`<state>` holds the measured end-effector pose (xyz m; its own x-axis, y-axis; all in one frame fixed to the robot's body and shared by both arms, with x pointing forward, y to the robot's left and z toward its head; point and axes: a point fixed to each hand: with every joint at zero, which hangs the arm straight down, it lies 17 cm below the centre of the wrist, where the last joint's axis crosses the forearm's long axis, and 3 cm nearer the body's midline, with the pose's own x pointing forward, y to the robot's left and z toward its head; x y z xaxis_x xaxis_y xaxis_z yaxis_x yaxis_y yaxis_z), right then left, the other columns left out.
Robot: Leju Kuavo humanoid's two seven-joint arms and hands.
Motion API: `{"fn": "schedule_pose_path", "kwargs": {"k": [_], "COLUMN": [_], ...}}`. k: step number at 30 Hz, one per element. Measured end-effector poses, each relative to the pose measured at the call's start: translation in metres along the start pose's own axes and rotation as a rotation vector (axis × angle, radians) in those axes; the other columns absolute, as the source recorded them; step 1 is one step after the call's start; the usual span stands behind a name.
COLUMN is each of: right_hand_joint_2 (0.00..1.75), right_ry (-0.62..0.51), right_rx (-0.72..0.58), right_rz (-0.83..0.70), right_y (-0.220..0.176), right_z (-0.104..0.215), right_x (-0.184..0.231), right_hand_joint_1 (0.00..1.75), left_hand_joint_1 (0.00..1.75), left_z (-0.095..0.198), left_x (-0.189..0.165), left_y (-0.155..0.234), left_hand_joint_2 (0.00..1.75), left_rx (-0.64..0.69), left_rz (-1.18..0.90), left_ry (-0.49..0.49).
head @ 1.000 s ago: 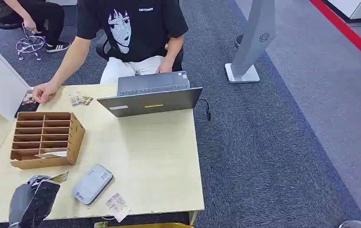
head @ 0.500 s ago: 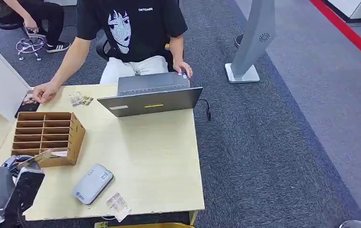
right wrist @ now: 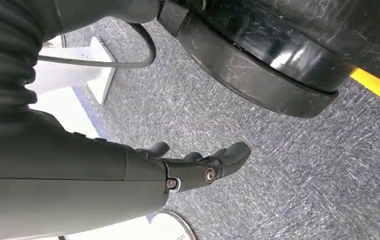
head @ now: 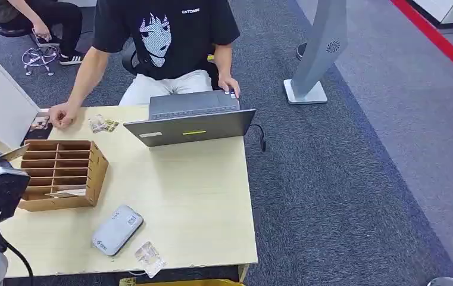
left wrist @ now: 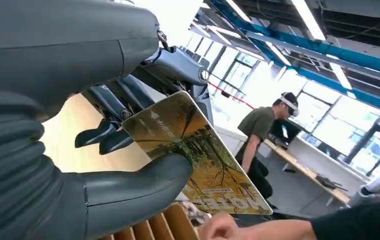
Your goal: Pass the card to the sensor for recognition and then transmit it.
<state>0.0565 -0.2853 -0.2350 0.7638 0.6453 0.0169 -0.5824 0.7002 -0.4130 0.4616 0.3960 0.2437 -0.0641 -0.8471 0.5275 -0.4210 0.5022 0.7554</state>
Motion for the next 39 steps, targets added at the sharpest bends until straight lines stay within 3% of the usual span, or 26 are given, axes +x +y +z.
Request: {"fn": "schedule_pose_path", "kwargs": {"k": [11, 36, 37, 38, 39], "right_hand_joint_2": [1.75, 1.75, 1.75, 1.75, 1.75], "right_ry": [-0.005, 0.003, 0.003, 0.003, 0.004], "right_rx": [0.014, 0.057, 0.058, 0.06, 0.061], "right_rz": [-0.016, -0.065, -0.064, -0.063, -0.06], "right_y": [0.007, 0.026, 0.026, 0.027, 0.028], "right_z": [-0.006, -0.014, -0.014, -0.014, -0.014], "right_x": [0.003, 0.009, 0.009, 0.01, 0.01], "right_hand_joint_1": [0.0, 0.0, 0.0, 0.0, 0.0], "left_hand_joint_1": [1.75, 1.75, 1.47, 0.0, 0.0], "left_z": [-0.032, -0.049, -0.049, -0.048, -0.048], "left_x": [-0.025, -0.039, -0.038, -0.038, -0.039], "left_y": [0.002, -0.001, 0.0, 0.001, 0.0], "left_hand_joint_2": [1.75, 1.75, 1.75, 1.75, 1.75], "left_rx": [0.003, 0.017, 0.024, 0.029, 0.03], "left_rz": [-0.083, -0.083, -0.066, -0.056, -0.047], "left_ry": [0.057, 0.096, 0.095, 0.096, 0.1]}}
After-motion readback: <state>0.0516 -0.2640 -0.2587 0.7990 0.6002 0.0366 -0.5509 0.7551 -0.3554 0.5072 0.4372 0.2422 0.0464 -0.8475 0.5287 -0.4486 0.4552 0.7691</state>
